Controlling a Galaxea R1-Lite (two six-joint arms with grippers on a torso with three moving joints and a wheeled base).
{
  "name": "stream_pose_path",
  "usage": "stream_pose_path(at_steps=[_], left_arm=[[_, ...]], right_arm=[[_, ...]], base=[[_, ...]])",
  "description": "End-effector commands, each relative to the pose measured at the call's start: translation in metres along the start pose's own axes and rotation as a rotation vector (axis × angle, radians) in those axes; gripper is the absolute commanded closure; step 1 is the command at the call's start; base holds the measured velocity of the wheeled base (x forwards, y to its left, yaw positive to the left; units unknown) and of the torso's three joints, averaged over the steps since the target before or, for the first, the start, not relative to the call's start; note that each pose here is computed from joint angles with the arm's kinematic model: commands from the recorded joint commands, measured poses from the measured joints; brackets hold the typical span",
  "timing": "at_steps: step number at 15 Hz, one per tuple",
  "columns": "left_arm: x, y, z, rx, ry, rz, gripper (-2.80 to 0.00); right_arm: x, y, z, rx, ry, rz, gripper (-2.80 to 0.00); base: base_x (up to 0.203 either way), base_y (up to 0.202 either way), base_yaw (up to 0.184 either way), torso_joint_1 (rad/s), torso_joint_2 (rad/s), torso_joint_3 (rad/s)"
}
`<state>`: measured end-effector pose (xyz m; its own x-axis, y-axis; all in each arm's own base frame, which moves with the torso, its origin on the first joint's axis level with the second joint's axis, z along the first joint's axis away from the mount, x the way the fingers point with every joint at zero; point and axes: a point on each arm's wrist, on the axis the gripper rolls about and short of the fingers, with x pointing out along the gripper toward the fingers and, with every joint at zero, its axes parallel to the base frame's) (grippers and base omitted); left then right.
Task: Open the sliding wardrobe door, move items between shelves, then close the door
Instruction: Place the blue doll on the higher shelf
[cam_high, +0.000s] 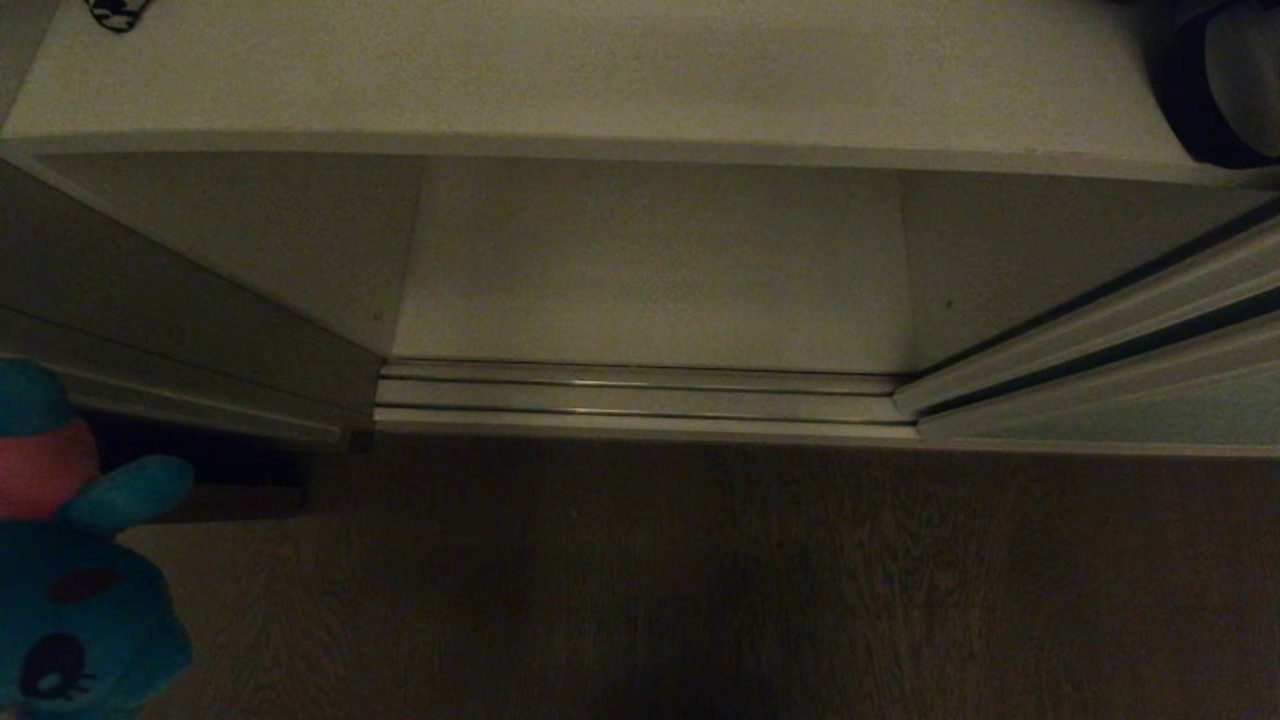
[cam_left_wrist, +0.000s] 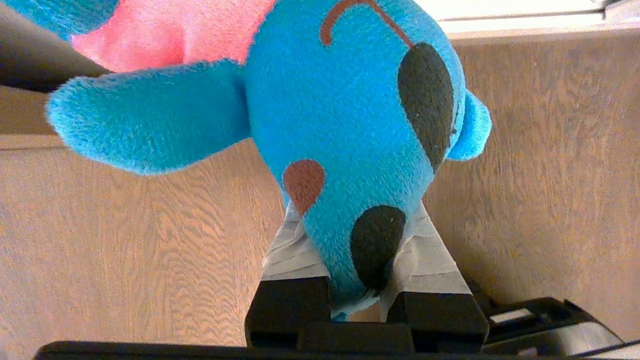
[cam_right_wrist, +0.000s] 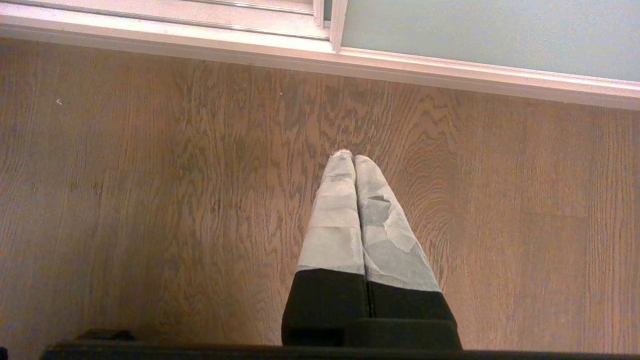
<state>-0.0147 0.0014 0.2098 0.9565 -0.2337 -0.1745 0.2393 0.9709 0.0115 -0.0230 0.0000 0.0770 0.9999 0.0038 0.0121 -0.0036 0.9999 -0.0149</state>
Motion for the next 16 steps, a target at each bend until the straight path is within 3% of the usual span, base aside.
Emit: stream_pose_path(at_steps=[1,9,16], left_arm=[[-0.001,0.0,0.002,0.004,-0.011,0.001,0.0],[-0.011,-0.002,0.031,0.047,-0.1,-0.082,0.0],[-0.004,-0.001,0.047,0.059,-0.092,-0.082,0.0]], right_arm=[[0.0,0.0,0.0,0.0,-0.002,0.001,0.0],[0.0,0.0,0.0,0.0,-0.002,0.001,0.0],[0.0,0.0,0.0,0.0,-0.002,0.001,0.0]], base=[[0.0,0.0,0.0,0.0,0.0,0.0],[0.0,0.0,0.0,0.003,0.0,0.157],[0.0,0.0,0.0,0.003,0.0,0.202]])
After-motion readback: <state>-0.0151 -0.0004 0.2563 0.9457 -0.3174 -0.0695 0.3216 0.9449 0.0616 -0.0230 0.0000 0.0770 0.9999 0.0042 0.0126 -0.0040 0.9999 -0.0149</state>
